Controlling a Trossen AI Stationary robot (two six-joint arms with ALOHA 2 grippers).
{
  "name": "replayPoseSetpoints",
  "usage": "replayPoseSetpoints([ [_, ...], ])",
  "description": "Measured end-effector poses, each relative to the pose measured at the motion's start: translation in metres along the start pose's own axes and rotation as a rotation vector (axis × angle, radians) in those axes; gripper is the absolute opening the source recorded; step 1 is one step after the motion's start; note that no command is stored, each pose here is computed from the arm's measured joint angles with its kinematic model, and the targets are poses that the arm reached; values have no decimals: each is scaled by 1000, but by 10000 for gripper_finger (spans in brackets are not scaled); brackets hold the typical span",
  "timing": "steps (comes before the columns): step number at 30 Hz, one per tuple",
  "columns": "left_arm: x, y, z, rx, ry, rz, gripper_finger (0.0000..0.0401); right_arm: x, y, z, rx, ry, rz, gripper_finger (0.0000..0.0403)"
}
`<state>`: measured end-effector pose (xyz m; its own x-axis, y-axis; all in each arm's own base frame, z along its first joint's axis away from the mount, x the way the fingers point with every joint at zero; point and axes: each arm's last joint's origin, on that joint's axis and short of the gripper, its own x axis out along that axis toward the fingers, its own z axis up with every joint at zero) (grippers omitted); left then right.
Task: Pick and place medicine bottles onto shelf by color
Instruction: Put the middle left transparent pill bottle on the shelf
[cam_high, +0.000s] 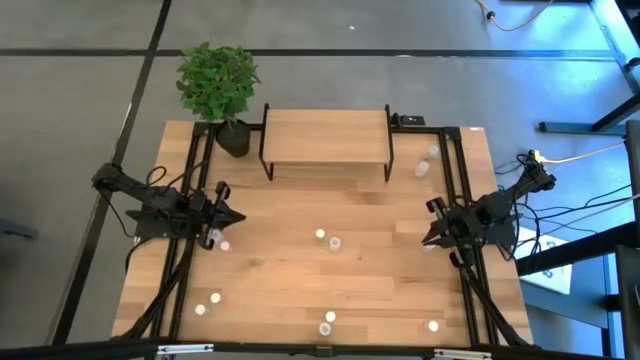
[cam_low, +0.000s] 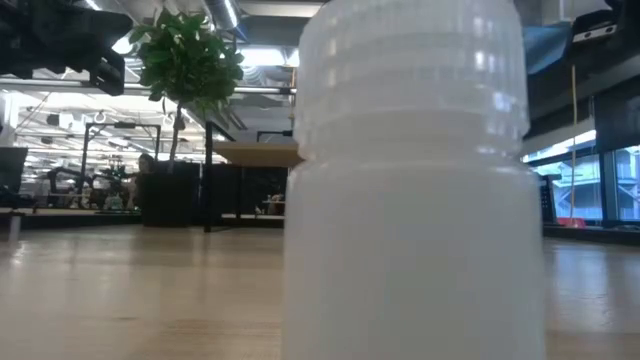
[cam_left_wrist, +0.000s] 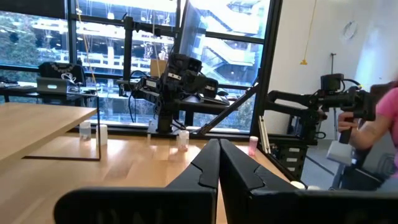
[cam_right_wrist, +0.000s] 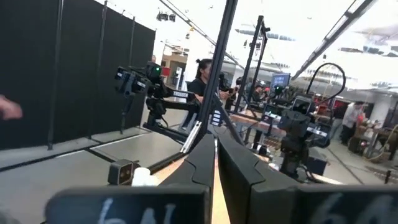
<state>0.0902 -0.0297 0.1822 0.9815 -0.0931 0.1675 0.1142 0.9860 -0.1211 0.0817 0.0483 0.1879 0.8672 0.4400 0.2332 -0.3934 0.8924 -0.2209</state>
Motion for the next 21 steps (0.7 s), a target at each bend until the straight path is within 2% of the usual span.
replayPoseSetpoints([
  [7, 0, 0, 0, 0, 0, 0, 0, 0, -2, -1, 5, 15, -56, 23],
  [15, 0, 0, 0, 0, 0, 0, 0, 0, -2, -1, 12, 15, -56, 23],
  [21, 0, 1, 4, 176, -24, 49, 0, 0, -2, -1, 15, 16, -56, 23],
])
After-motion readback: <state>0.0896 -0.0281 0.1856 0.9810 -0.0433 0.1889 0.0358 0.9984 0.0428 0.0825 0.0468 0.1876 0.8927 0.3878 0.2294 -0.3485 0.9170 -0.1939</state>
